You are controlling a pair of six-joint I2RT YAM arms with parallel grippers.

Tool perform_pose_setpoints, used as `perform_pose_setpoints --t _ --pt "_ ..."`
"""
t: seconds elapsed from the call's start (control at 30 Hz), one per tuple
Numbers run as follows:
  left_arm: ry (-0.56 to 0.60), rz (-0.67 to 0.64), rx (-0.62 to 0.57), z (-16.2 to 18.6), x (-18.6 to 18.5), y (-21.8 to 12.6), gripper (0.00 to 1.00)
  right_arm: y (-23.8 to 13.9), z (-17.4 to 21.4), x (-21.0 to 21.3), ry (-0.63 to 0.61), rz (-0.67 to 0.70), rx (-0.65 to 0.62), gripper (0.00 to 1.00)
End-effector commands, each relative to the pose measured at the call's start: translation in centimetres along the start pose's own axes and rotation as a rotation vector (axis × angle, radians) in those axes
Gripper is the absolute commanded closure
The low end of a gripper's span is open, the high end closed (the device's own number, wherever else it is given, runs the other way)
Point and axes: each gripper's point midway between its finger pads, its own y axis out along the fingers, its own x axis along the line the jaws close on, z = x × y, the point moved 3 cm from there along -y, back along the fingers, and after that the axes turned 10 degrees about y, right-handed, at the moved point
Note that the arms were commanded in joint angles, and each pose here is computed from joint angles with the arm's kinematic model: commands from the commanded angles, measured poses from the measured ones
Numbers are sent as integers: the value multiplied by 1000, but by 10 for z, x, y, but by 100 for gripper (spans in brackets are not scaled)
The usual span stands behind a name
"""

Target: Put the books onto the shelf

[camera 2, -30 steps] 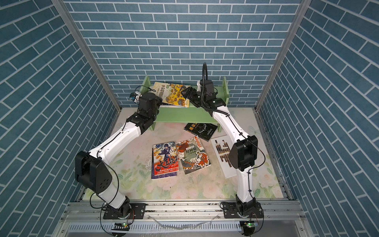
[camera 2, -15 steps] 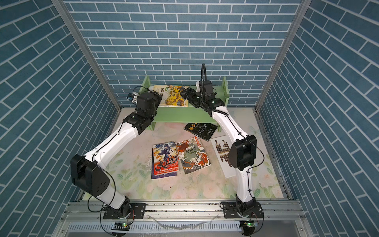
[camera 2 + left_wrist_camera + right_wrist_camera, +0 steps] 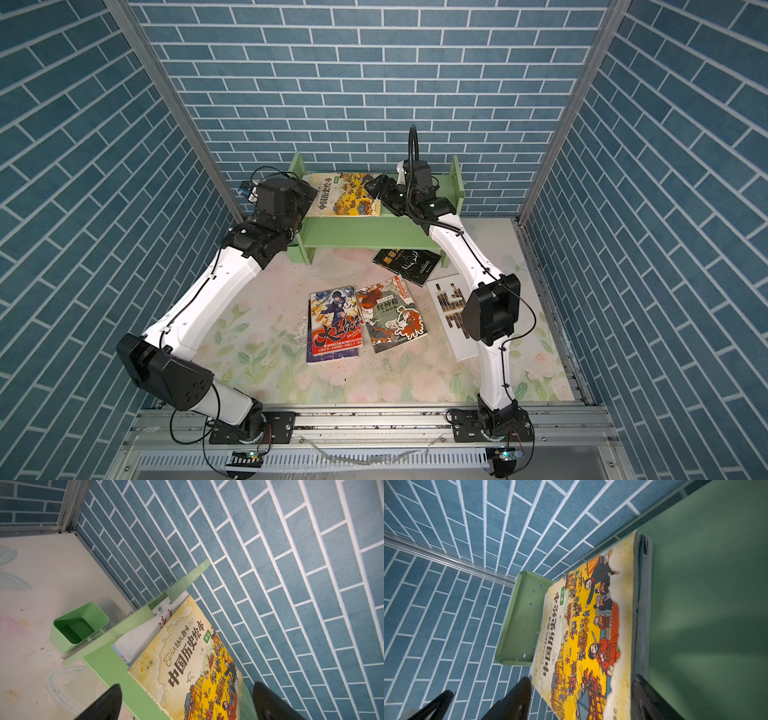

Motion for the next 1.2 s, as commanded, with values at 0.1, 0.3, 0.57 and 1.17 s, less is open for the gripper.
perform_pose_setpoints --t 0.1,0.3,0.57,1.17 --pt "85 21 9 -24 14 -16 0 1 8 -7 -32 21 5 23" --pt "149 97 49 -18 11 -25 0 3 5 -7 -45 27 -6 23" --pt "193 176 209 10 16 -17 0 -4 4 -6 -70 48 -21 23" --pt "146 96 242 17 56 -20 0 -11 8 -5 -102 85 -14 23"
